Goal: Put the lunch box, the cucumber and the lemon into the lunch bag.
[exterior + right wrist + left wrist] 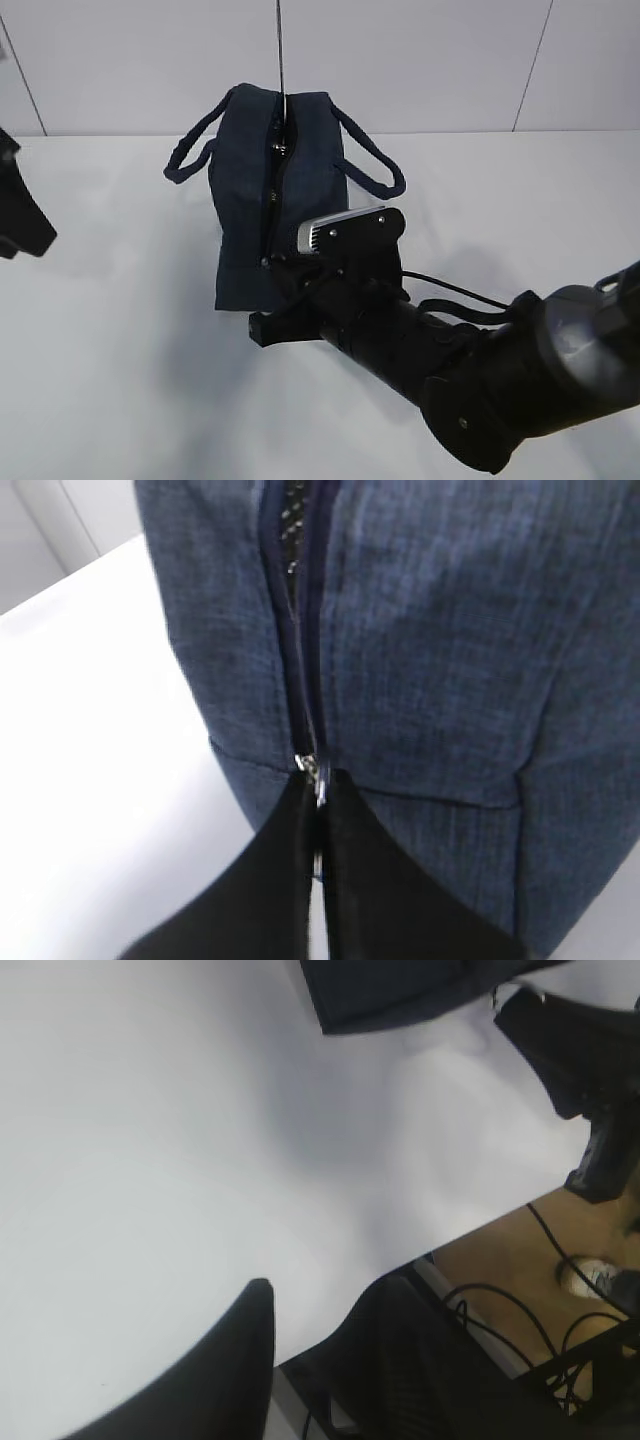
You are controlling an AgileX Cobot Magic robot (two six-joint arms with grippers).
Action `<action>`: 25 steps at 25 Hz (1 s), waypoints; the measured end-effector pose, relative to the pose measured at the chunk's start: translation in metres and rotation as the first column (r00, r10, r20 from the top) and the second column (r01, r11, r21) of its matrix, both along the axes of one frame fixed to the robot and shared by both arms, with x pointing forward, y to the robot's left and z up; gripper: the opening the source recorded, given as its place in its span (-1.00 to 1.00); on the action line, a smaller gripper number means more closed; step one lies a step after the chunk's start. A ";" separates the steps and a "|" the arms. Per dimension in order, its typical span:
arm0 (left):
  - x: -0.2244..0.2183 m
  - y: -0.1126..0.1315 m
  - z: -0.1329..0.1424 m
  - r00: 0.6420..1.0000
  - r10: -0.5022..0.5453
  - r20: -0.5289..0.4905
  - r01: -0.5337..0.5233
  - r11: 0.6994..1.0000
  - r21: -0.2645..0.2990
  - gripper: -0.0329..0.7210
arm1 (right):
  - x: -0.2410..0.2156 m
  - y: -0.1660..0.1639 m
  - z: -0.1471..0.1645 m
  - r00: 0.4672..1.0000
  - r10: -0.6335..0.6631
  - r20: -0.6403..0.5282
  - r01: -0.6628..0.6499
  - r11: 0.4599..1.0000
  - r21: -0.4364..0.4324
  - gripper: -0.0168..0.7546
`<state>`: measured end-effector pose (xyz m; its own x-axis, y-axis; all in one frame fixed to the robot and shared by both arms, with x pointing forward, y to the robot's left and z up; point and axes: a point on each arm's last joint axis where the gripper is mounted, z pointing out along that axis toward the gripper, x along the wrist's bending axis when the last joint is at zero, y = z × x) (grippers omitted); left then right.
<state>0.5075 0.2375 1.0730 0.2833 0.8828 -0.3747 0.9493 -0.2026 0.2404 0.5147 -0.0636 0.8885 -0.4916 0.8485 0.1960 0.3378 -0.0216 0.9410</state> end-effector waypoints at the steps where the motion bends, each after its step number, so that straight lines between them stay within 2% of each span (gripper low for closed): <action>1: -0.002 -0.004 -0.006 1.000 -0.013 -0.004 0.013 1.000 0.003 -0.28 | 0.000 0.000 0.003 1.000 0.004 0.006 -0.004 1.000 0.004 -0.96; 7: -0.004 -0.030 -0.020 0.993 -0.079 0.087 0.078 0.997 0.015 -0.25 | -0.002 0.001 0.019 1.000 0.019 0.015 -0.019 1.000 0.013 -0.96; 13: -0.006 -0.046 -0.040 0.976 -0.112 0.188 0.106 0.994 0.039 -0.02 | -0.003 -0.001 0.031 1.000 0.022 0.009 -0.022 1.000 0.017 -0.96; 19: -0.008 -0.059 -0.064 0.931 -0.137 0.338 0.116 0.990 0.080 0.04 | -0.005 -0.001 0.039 1.000 0.027 0.003 -0.027 1.000 0.014 -0.96; 25: -0.003 -0.071 -0.089 0.912 -0.163 0.376 0.128 0.985 0.116 0.04 | -0.006 -0.002 0.049 0.999 0.030 0.024 -0.031 0.999 0.020 -0.96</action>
